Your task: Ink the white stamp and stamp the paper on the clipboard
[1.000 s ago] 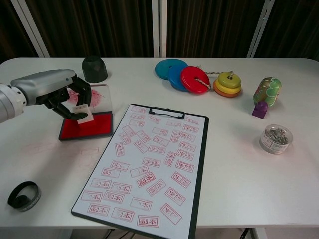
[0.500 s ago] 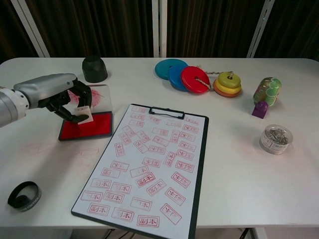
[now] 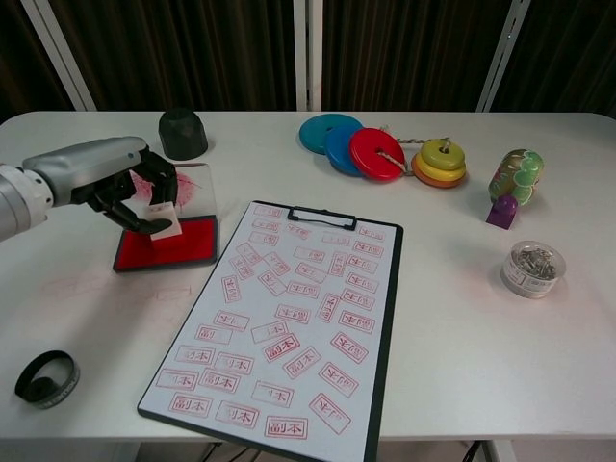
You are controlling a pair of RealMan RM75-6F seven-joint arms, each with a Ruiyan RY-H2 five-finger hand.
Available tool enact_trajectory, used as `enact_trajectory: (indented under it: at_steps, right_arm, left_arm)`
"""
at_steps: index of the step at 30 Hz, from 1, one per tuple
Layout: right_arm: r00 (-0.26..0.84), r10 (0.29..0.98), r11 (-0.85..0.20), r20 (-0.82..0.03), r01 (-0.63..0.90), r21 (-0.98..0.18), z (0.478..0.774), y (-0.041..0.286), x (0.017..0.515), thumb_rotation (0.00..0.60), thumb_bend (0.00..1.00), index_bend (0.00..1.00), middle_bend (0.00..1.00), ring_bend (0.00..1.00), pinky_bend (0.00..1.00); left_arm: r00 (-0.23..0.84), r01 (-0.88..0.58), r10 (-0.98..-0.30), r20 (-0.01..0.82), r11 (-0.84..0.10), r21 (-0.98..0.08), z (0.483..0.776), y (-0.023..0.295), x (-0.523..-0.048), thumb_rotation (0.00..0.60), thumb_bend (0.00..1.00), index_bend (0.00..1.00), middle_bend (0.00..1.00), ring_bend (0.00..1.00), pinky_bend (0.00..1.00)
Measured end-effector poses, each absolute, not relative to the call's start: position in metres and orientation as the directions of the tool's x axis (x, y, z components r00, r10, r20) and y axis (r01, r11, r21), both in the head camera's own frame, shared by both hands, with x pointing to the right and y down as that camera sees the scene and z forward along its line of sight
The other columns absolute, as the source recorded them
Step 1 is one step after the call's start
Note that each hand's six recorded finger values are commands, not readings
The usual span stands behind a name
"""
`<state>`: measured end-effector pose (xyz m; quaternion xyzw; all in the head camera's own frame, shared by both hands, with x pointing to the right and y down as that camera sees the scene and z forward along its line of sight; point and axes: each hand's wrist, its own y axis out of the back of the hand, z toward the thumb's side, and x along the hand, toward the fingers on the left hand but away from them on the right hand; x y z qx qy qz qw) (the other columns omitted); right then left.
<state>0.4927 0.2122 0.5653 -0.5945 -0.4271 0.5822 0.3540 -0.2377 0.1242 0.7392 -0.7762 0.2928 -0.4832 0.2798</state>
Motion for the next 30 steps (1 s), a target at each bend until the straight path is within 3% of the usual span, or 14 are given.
enact_trajectory:
  at_steps: [6,11,21,30]
  right_arm:
    - [-0.041,0.92,-0.383,-0.389,0.105,-0.918,0.567,0.211,0.494,0.6,0.32,0.0,0.0,0.0,0.0]
    - [-0.026,0.918,-0.391,-0.396,0.11,-0.914,0.57,0.213,0.49,0.6,0.32,0.0,0.0,0.0,0.0]
    - [-0.038,0.918,-0.389,-0.395,0.106,-0.915,0.568,0.215,0.495,0.6,0.32,0.0,0.0,0.0,0.0]
    - [-0.04,0.918,-0.389,-0.395,0.11,-0.915,0.566,0.214,0.498,0.6,0.32,0.0,0.0,0.0,0.0]
  left_arm:
    - [0.426,-0.226,-0.723,0.544,-0.667,-0.709,0.702,0.127,-0.224,0.6,0.43,0.71,0.72,1.0,1.0]
    - [0.509,-0.212,-0.679,0.529,-0.694,-0.688,0.679,0.153,-0.207,0.6,0.43,0.71,0.72,1.0,1.0]
    - [0.584,-0.132,-0.616,0.529,-0.715,-0.687,0.692,0.202,-0.168,0.6,0.43,0.71,0.72,1.0,1.0]
    - [0.592,-0.1,-0.608,0.529,-0.706,-0.701,0.706,0.202,-0.144,0.6,0.43,0.7,0.72,1.0,1.0]
